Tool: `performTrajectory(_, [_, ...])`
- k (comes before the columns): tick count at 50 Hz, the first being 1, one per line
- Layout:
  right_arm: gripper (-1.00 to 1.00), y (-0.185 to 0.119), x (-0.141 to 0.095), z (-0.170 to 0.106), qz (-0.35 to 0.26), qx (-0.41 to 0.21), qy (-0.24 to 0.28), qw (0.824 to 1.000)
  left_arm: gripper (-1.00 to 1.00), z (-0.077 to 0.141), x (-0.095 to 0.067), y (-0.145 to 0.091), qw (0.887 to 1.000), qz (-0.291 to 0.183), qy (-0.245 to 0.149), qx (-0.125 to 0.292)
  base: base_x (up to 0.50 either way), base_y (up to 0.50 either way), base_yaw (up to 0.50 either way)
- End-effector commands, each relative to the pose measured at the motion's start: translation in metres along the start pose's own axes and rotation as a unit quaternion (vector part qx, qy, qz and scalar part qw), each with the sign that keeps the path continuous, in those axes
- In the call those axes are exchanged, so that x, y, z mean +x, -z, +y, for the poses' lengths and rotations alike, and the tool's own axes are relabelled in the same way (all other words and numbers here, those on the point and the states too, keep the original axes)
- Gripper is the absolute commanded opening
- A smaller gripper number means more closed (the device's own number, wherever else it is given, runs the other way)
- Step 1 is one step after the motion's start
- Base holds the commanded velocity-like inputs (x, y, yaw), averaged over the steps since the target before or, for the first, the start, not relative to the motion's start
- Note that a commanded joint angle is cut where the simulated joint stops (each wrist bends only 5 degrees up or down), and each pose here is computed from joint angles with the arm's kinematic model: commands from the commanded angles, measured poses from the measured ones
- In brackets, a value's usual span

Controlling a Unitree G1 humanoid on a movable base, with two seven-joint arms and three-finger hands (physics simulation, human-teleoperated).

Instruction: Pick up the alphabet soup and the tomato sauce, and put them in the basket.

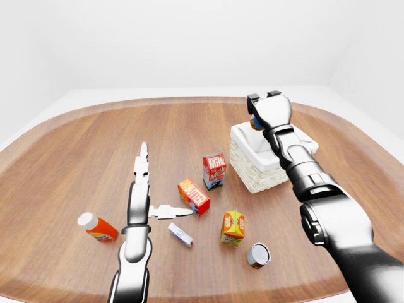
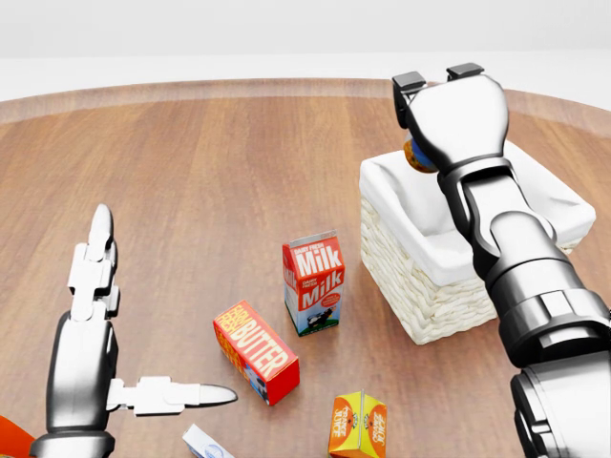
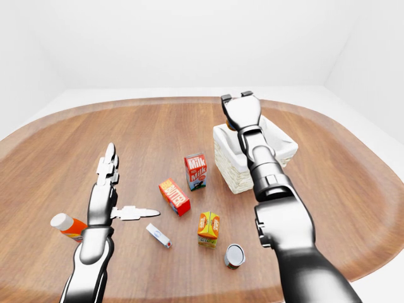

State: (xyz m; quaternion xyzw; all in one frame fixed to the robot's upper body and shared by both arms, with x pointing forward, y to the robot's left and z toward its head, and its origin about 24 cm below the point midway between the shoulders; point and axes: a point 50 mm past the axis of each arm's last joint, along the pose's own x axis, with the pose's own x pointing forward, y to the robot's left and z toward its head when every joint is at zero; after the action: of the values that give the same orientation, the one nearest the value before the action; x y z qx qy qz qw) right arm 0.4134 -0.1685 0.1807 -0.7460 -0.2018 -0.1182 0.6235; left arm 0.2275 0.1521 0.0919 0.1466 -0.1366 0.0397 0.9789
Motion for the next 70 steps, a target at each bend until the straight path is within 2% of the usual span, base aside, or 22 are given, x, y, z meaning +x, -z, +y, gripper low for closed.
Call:
performTrajectory(1, [-1.0,0.0,0.006,0.001,-0.009,-0.026,-0.027,0.999,1.0,0.001,-0.001,-0.002,1.0,-0.003,-0.002,-0.002,0.0,0.0,0.0])
performTrajectory(11, [-1.0,0.002,0.008,-0.001,-0.016,-0.045,-0.033,0.998,1.0,0.002,0.0,-0.001,1.0,-0.002,-0.004,-0.003,0.0,0.0,0.0])
performTrajectory(30, [-1.0,-0.004,-0.004,0.018,-0.027,-0.049,-0.073,0.996,1.0,0.002,0.001,-0.002,1.0,-0.005,-0.004,-0.003,0.0,0.0,0.0])
performTrajectory(57, [-1.0,0.022,-0.021,0.034,0.009,-0.068,-0.117,0.991,1.0,0.002,0.0,-0.002,1.0,-0.004,-0.003,-0.003,0.0,0.0,0.0])
performTrajectory(70, [-1.0,0.023,-0.017,0.03,0.01,-0.068,-0.111,0.991,1.0,0.002,0.001,-0.001,1.0,-0.002,-0.004,-0.002,0.0,0.0,0.0])
